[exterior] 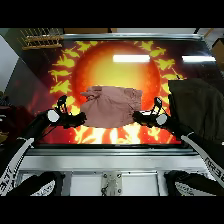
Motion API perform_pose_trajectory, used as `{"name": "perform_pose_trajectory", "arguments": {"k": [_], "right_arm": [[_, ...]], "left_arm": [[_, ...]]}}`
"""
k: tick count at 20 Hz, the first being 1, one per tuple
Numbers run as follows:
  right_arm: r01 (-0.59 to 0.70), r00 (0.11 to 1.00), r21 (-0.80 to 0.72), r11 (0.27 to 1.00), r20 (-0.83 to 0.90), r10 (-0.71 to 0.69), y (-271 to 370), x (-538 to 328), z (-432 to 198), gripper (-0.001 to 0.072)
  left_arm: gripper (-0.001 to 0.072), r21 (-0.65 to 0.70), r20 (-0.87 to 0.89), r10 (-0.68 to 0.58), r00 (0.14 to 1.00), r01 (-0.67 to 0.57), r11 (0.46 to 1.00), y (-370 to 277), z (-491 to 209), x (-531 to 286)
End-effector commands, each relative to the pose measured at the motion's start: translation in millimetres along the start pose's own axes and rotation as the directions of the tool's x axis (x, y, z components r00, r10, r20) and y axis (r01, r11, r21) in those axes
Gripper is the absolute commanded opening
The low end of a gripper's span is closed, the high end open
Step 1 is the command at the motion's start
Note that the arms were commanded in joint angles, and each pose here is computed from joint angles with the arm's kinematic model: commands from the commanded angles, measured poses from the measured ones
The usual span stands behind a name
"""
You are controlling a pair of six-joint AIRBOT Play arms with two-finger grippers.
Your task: Fold the clothes and pants, and hang the long-sleeved shirts on hangers.
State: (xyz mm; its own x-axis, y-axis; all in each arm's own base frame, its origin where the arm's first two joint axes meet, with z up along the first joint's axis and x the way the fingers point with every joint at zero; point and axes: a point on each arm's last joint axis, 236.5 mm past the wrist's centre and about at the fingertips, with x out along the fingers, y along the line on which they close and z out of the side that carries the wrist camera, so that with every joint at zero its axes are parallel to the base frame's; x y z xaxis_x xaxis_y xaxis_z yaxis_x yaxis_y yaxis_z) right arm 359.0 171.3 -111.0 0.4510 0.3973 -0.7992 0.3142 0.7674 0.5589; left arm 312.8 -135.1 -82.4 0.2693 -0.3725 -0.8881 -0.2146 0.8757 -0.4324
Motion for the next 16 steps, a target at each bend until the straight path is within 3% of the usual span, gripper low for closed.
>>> {"name": "perform_pose_trajectory", "arguments": {"k": [1,3,5,7,10,12,16], "right_arm": [[-0.003,0.999,-0.083,0.997,0.043,0.006,9.3,0.3,15.7,0.0017],[-0.001,1.000,-0.244,0.970,0.023,0.007,28.7,-17.2,22.2,0.0017],[0.004,0.997,-0.439,0.899,0.072,0.031,69.5,-62.5,49.5,0.0016],[0.011,0.978,-0.575,0.818,0.177,0.112,129.9,-144.3,84.6,0.0017],[-0.053,0.911,-0.653,0.756,0.279,0.305,205.7,-278.6,94.8,0.0017],[-0.107,0.857,-0.685,0.721,0.303,0.416,231.5,-350.8,80.2,0.0017],[-0.212,0.823,-0.628,0.749,0.299,0.484,227.0,-417.0,41.7,0.0017]], "left_arm": [[0.0008,0.014,0.007,0.004,1.000,-0.004,1.000,-1.1,3.3,-2.2],[0.0007,0.068,0.060,-0.001,0.998,-0.003,0.998,-13.4,26.7,-27.1],[0.0007,0.123,0.211,-0.087,0.974,0.062,0.990,-52.1,72.4,-93.2],[0.0008,0.218,0.411,-0.211,0.887,0.129,0.967,-101.7,111.2,-197.1],[0.0007,0.409,0.626,-0.419,0.658,0.181,0.895,-170.7,106.4,-364.1],[0.0008,0.530,0.663,-0.545,0.514,0.192,0.826,-202.5,67.9,-447.7],[0.0007,0.642,0.613,-0.696,0.373,0.278,0.715,-223.4,-5.4,-521.7]]}}
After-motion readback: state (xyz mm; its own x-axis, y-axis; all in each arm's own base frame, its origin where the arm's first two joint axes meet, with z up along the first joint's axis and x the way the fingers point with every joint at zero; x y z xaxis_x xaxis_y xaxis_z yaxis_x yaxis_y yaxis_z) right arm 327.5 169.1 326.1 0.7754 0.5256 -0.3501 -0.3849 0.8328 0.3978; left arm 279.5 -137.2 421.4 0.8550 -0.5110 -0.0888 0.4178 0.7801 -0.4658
